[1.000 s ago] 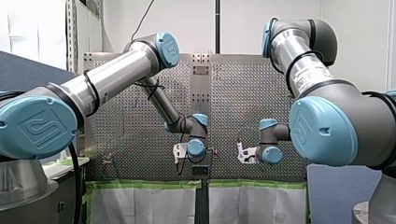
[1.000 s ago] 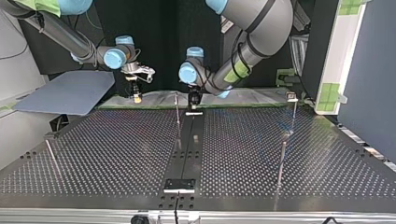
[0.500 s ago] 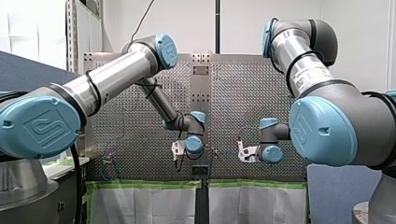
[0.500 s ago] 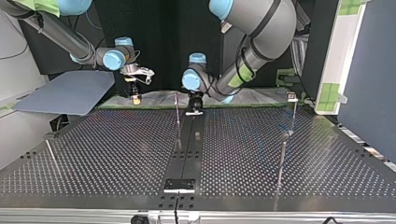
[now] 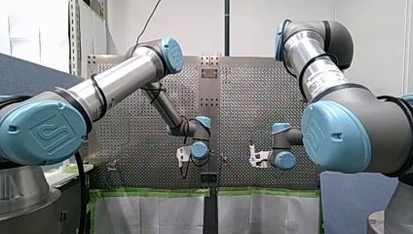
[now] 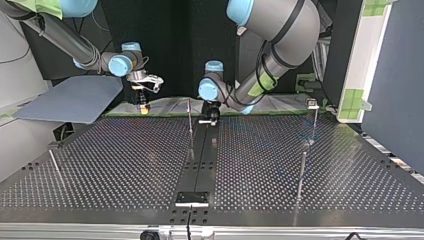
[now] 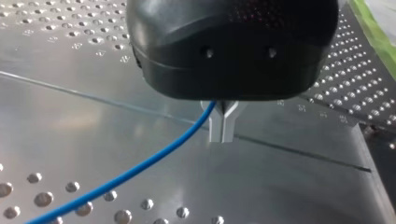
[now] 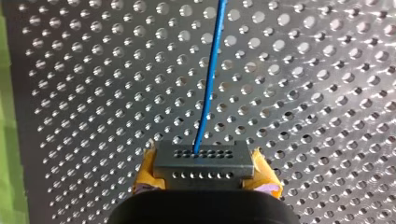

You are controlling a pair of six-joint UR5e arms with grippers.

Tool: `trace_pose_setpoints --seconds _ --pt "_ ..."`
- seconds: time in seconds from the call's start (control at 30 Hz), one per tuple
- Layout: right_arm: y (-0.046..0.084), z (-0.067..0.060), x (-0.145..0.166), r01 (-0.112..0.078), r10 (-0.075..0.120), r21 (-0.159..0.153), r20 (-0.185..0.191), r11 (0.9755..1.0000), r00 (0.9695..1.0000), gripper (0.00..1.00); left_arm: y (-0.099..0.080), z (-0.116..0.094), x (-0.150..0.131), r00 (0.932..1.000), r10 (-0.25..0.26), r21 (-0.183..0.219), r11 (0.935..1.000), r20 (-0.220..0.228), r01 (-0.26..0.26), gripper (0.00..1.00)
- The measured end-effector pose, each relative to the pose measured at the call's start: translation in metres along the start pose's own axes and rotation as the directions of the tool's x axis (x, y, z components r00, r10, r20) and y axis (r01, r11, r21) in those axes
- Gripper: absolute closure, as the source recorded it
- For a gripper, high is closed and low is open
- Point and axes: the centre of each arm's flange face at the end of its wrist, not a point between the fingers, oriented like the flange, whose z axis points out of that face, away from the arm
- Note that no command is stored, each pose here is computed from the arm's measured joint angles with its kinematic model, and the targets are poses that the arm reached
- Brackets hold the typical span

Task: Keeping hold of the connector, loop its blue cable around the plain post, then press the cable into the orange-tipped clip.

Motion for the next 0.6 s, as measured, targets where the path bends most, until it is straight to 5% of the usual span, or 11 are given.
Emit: trace_pose_setpoints --seconds 0.17,0.6 --pt "0.002 0.007 0.006 -0.023 0.023 0.004 -0.021 0.9997 0.9995 1.00 -0.001 0.005 -0.006 0.9999 -0.007 0.005 1.0000 0.010 0.007 1.00" --pt "0.011 0.015 0.012 -0.032 0.032 -0.007 -0.040 0.9995 0.9987 1.00 0.000 0.012 -0.008 0.9999 -0.008 -0.009 0.9999 0.009 0.008 1.00"
